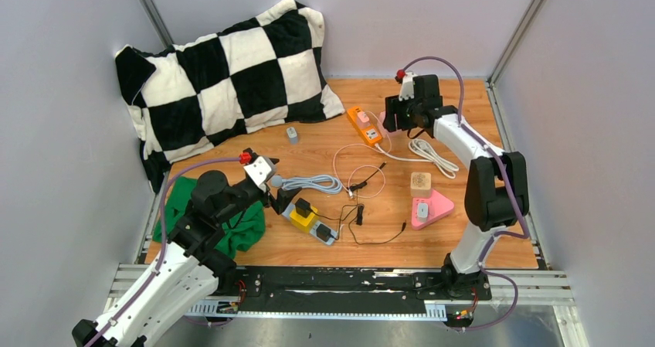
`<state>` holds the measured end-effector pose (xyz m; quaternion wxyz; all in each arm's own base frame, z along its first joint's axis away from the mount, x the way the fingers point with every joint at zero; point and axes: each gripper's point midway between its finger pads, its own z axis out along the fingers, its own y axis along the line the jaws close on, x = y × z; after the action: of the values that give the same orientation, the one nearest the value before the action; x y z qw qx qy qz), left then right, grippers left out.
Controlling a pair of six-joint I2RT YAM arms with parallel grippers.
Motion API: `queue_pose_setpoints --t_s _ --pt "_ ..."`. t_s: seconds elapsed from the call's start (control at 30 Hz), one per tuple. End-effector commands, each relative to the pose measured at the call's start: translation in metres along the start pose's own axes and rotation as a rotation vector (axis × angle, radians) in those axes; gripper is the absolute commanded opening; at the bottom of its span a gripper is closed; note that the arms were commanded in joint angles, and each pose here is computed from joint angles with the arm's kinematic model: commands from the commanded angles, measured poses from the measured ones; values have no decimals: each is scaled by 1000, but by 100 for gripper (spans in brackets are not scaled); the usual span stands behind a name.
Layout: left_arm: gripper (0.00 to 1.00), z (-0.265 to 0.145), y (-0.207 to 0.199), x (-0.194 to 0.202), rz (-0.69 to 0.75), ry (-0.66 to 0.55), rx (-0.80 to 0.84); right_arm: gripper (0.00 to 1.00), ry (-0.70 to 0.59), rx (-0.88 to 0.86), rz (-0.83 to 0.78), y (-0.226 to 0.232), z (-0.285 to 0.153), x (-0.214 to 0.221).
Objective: Insert the plug
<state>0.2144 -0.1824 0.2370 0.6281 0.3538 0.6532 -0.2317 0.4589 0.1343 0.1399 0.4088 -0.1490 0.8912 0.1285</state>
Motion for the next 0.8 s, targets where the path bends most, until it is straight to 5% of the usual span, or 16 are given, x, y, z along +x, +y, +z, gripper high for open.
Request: queue_pose_setpoints --t_s 0.0,0.77 --pt "100 -4 4 -11 30 -20 -21 0 -65 -140 -34 21 -3 -28" --pt "100 -4 7 -12 40 -18 -36 0 38 -225 -59 40 27 3"
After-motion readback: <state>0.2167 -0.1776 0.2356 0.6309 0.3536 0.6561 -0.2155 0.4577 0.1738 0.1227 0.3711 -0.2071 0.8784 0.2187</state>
